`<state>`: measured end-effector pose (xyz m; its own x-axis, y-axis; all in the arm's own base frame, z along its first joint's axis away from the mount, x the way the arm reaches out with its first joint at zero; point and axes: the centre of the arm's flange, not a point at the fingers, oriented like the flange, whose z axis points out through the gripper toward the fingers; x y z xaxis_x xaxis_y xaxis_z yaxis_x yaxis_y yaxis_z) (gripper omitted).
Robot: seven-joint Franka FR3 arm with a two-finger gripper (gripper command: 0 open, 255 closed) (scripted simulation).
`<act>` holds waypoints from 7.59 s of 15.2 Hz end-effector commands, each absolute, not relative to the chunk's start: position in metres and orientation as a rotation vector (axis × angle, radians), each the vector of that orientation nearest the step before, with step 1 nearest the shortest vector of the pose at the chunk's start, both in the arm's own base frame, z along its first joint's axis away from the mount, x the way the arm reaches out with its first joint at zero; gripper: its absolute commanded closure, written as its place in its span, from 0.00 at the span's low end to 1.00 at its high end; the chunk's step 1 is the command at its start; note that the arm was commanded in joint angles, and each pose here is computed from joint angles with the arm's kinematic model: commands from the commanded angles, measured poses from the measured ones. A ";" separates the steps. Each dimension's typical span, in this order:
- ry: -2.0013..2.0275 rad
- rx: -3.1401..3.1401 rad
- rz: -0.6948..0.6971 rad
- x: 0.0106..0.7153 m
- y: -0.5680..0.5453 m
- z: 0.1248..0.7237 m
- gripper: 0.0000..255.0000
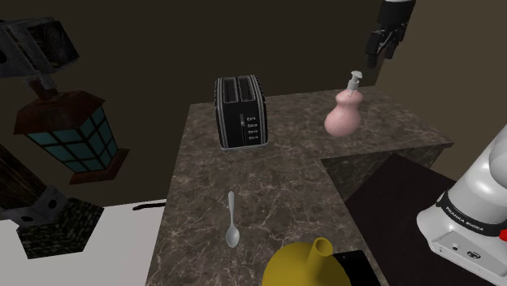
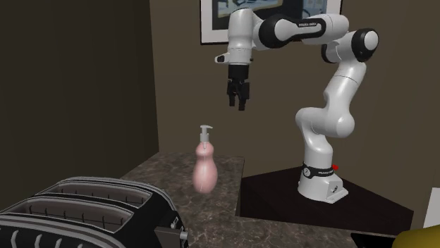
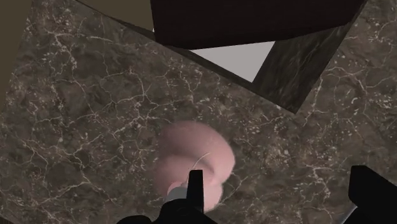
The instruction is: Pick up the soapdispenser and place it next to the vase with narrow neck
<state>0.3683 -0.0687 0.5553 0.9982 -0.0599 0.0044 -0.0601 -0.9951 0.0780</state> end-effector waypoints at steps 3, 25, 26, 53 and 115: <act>-0.068 3.077 -0.009 0.406 -0.105 0.531 0.00; -0.026 3.105 -0.036 0.471 -0.169 0.443 0.00; -0.026 3.105 -0.036 0.471 -0.169 0.443 0.00; -0.026 3.105 -0.036 0.471 -0.169 0.533 1.00; -0.026 3.105 -0.036 0.444 -0.054 0.813 1.00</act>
<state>0.4500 -0.0667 0.8113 0.9996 -0.0145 -0.0243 -0.0136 -0.9993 0.0348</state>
